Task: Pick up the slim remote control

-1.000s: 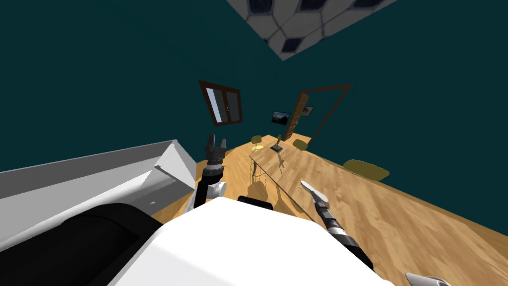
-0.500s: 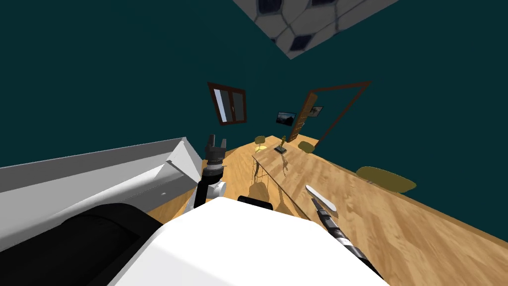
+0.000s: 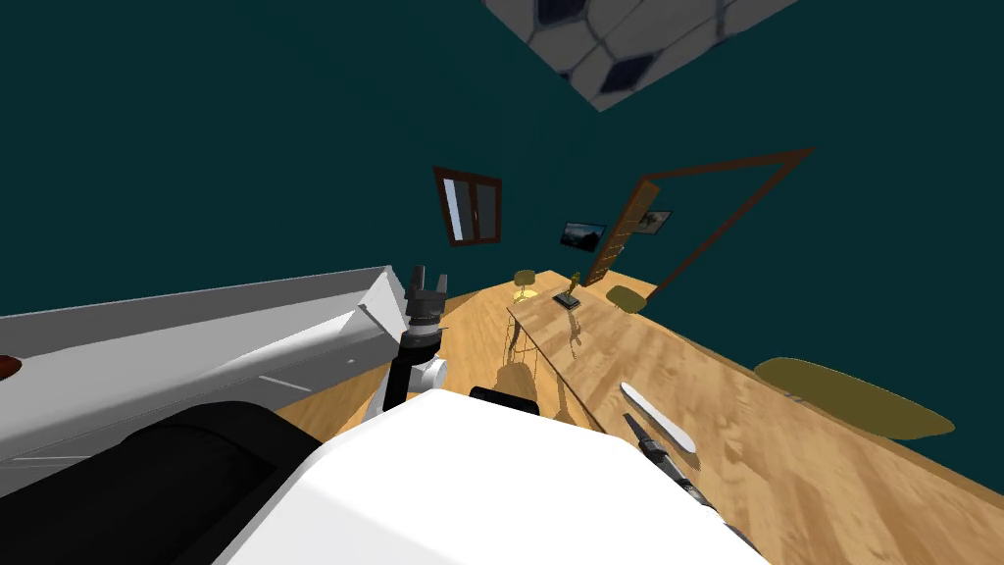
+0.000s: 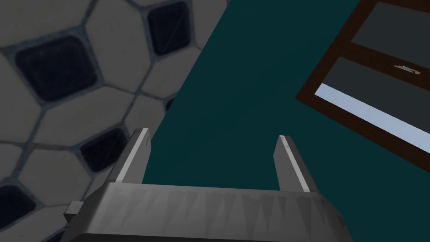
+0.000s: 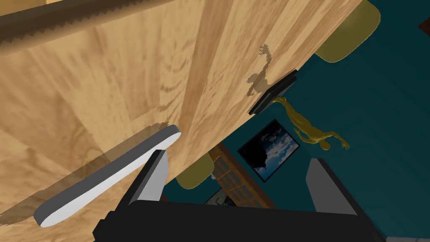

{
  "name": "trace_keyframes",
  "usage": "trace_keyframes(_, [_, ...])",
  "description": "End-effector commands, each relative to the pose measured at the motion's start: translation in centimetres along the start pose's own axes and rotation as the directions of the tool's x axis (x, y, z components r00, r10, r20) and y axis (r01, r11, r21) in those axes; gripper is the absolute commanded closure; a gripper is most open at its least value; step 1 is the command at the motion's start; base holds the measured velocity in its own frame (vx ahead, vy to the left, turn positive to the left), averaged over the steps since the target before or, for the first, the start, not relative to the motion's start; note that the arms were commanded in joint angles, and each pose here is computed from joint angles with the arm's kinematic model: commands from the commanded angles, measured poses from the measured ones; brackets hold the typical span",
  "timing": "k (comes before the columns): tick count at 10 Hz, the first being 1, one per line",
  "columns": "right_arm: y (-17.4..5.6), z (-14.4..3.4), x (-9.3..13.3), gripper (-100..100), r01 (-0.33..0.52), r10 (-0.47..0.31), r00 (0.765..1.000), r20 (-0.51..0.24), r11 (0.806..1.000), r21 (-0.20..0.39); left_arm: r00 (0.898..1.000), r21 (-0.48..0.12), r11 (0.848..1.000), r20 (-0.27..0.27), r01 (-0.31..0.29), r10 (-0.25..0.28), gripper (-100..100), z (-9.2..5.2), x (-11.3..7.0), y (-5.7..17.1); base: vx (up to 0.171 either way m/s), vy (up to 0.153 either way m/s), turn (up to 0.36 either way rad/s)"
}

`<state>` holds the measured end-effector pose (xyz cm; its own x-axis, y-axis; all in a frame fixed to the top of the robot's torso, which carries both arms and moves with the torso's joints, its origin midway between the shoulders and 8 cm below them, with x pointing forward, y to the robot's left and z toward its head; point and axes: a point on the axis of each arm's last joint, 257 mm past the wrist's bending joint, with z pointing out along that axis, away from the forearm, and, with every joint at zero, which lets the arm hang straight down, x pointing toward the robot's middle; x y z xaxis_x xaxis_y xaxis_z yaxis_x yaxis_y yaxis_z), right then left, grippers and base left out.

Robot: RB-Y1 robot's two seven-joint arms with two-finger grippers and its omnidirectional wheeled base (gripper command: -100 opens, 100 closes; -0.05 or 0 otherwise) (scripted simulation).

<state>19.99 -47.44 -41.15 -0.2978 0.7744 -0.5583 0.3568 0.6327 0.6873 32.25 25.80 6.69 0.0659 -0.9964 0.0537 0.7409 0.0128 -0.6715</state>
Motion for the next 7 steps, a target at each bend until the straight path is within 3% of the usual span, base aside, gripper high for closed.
trace_keyframes(1, [-2.7,-1.4,0.9,-100,0.069,-0.065,0.996,-0.062,0.996,0.053,1.0,0.0,1.0,0.0,0.0,0.0,0,0.0,0.0,0.0,0.008,-0.014,0.358])
trace_keyframes(4, [-6.9,-4.0,1.6,-100,0.132,-0.115,0.985,-0.126,0.982,0.137,1.0,0.0,1.0,0.0,0.0,0.0,0,0.0,0.0,0.0,0.009,-0.023,0.257])
trace_keyframes(5, [-8.4,-5.6,2.1,-100,0.198,-0.168,0.968,-0.189,0.968,0.157,1.0,0.0,1.0,0.0,0.0,0.0,0,0.0,0.0,0.0,0.004,-0.02,0.405])
trace_keyframes(7, [-9.8,-6.4,2.0,-100,0.199,-0.163,0.968,-0.194,0.961,0.189,1.0,0.0,1.0,0.0,0.0,0.0,0,0.0,0.0,0.0,0.004,-0.019,0.073])
